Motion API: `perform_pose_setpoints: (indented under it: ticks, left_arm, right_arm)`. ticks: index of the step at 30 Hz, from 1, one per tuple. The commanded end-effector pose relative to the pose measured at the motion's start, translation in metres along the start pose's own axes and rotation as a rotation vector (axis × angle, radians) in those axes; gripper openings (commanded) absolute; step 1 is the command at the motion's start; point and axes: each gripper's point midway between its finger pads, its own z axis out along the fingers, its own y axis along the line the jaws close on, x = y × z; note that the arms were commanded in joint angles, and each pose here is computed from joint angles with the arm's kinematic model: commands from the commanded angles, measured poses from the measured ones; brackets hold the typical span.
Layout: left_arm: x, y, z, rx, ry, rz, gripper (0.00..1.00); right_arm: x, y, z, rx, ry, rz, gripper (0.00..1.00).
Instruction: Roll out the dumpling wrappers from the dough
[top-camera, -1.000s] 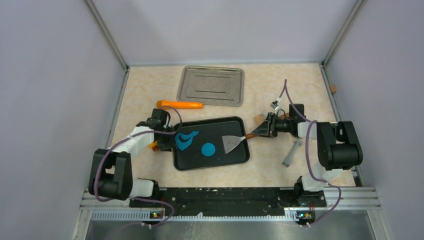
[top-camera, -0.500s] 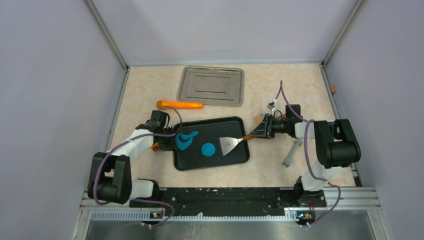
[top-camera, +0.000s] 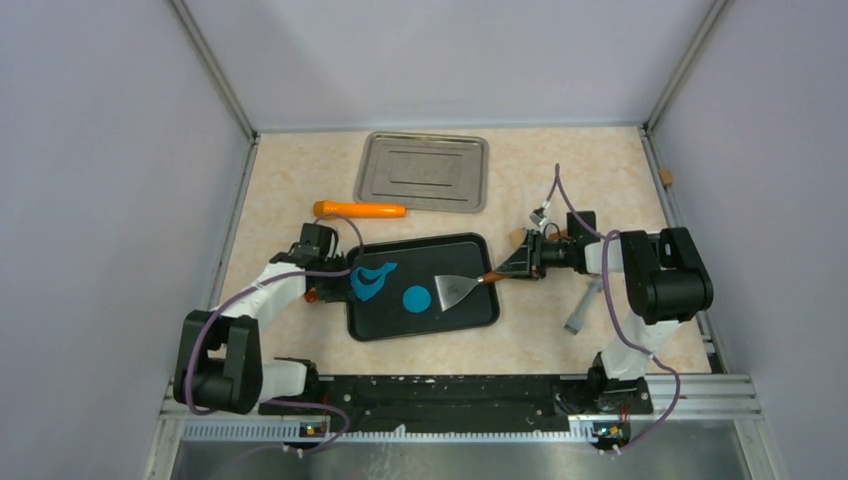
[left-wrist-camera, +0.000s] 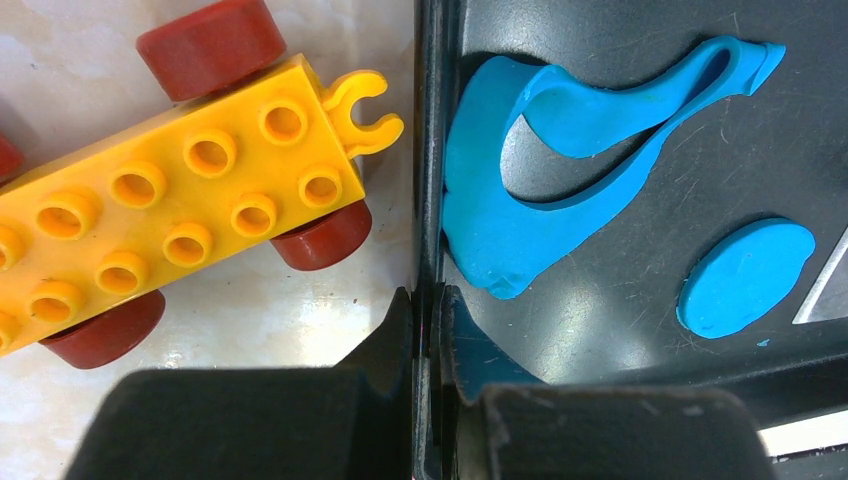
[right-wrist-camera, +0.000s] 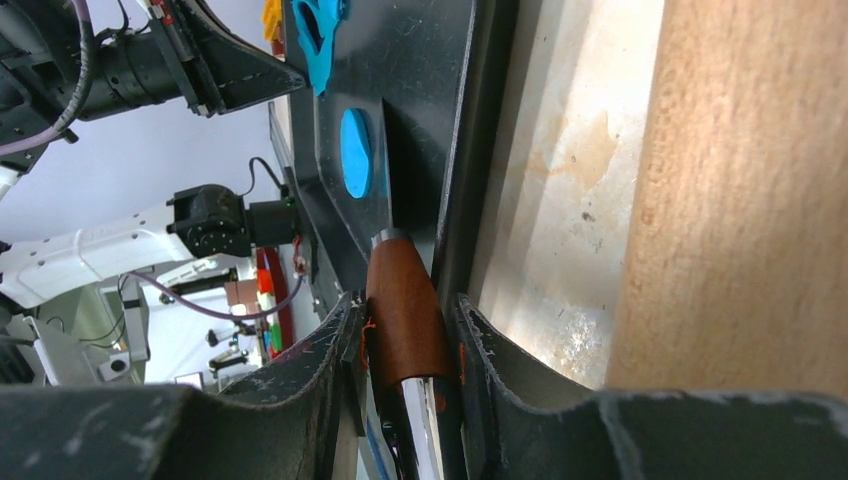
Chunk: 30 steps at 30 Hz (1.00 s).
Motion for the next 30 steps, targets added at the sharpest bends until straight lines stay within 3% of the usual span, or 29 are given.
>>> perform_pose_setpoints:
  ticks: [1,30]
  left_arm:
    - [-0.004,0.000,0.002,0.005,-0.033,-0.028,0.00]
    - [0.001,-0.007,0.006,0.068,-0.030,-0.034,0.00]
  right_arm:
    - [-0.005,-0.042,0.009,0.174,-0.028,-0.088,0.00]
    - [0.006,-0.044,0.033,0.138,0.028,-0.072,0.00]
